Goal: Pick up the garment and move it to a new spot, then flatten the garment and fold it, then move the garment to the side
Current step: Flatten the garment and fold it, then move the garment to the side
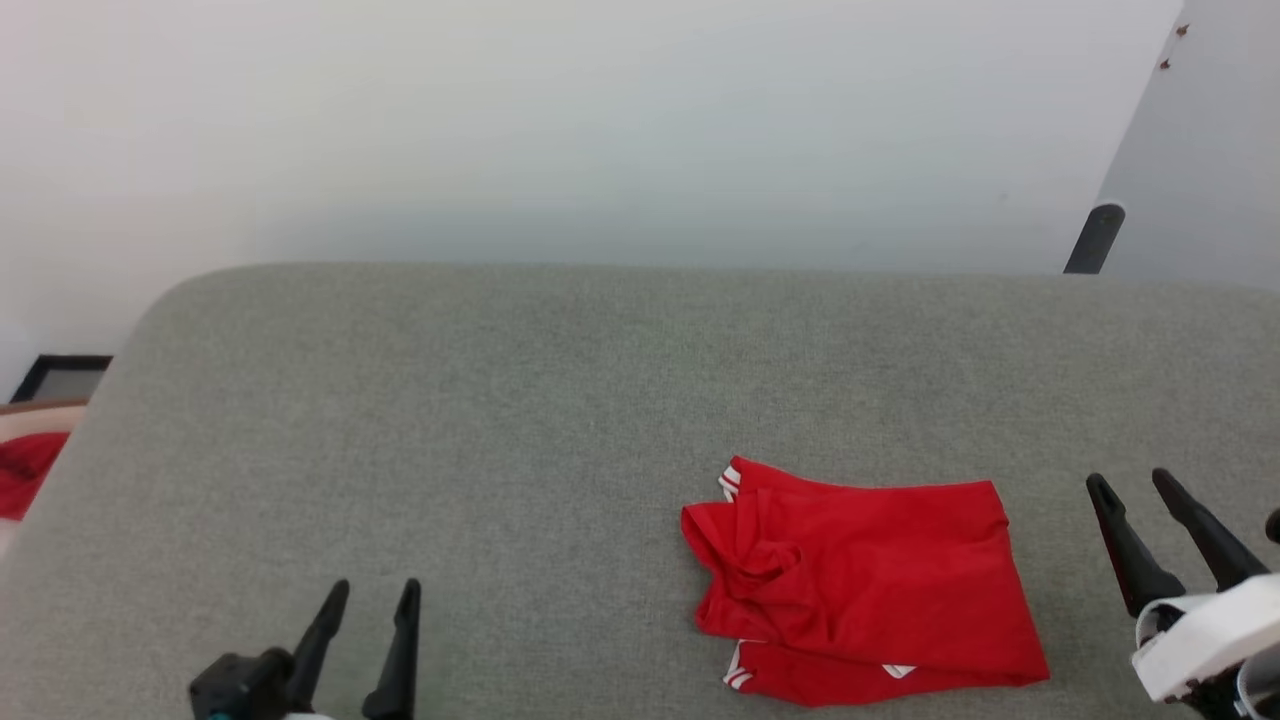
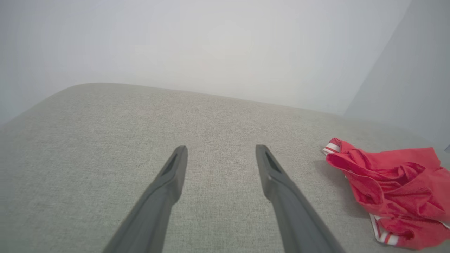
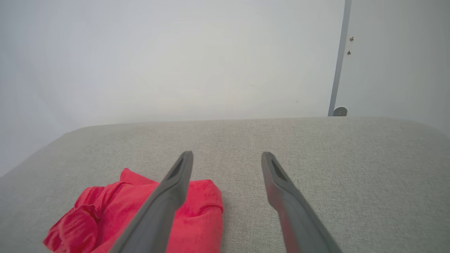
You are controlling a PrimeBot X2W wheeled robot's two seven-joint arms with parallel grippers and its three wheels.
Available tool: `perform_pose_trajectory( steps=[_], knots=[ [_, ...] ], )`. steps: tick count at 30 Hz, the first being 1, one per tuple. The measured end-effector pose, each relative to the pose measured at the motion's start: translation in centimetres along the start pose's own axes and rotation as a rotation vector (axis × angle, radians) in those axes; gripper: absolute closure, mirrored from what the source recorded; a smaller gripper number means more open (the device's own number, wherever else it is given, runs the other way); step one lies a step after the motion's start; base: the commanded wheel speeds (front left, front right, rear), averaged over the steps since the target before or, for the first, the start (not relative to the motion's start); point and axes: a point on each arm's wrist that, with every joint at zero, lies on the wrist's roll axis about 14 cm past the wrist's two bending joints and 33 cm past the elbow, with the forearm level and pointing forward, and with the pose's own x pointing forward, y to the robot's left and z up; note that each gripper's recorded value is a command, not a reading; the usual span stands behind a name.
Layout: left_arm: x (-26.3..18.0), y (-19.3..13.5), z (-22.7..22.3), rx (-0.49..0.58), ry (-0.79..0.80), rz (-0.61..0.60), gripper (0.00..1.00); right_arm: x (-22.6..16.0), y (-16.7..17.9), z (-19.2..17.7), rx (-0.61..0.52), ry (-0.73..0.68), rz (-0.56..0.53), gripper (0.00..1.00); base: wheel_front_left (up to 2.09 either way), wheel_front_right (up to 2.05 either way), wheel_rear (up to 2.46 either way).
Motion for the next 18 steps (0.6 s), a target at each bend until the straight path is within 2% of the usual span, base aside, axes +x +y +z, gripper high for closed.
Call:
perform_pose_trajectory(
  steps=[9,18],
  knots=[
    [-2.6,1.0,1.6,0.061,-0.045,0.017,0.00,-2.5,0.9,0.8,-0.025,-0.064,-0.001,0.00,0.00,0.00,0.00],
    [-6.1,1.9,1.3,0.088,-0.036,0.056,0.00,-6.5,-0.6,1.6,-0.023,-0.086,-0.100,0.00,0.00,0.00,0.00]
  ],
)
